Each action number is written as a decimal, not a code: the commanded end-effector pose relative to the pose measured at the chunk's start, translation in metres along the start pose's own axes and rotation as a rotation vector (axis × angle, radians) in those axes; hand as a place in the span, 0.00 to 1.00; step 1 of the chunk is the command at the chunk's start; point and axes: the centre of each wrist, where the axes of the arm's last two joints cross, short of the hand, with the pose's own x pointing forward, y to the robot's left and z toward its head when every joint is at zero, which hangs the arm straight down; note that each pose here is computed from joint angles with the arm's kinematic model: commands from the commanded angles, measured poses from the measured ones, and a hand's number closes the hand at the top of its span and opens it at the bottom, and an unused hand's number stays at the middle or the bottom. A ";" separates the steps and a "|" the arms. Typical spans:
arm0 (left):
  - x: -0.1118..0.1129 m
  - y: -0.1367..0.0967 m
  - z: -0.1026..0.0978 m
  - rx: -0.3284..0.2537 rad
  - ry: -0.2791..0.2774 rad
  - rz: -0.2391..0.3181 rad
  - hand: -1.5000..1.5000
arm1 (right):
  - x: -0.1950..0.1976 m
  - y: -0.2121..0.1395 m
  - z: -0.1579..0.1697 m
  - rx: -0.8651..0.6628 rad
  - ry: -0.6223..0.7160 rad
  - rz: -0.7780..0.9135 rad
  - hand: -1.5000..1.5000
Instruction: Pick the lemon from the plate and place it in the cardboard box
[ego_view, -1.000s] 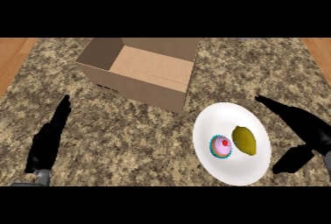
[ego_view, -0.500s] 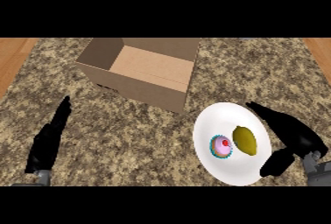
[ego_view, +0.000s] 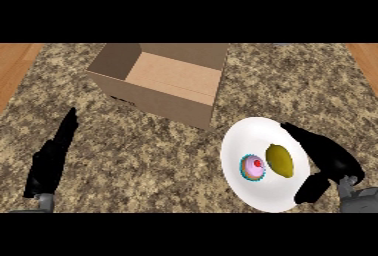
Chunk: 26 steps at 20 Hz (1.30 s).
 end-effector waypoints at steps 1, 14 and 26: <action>0.006 -0.007 -0.008 -0.001 -0.013 0.000 0.50 | 0.017 0.010 0.008 -0.015 0.006 0.009 0.00; 0.000 -0.008 0.008 0.007 -0.001 -0.003 0.50 | 0.016 0.014 -0.014 -0.007 0.000 -0.026 0.00; 0.001 -0.012 0.005 -0.003 0.004 -0.008 0.50 | -0.004 0.052 -0.026 0.014 0.001 0.028 0.00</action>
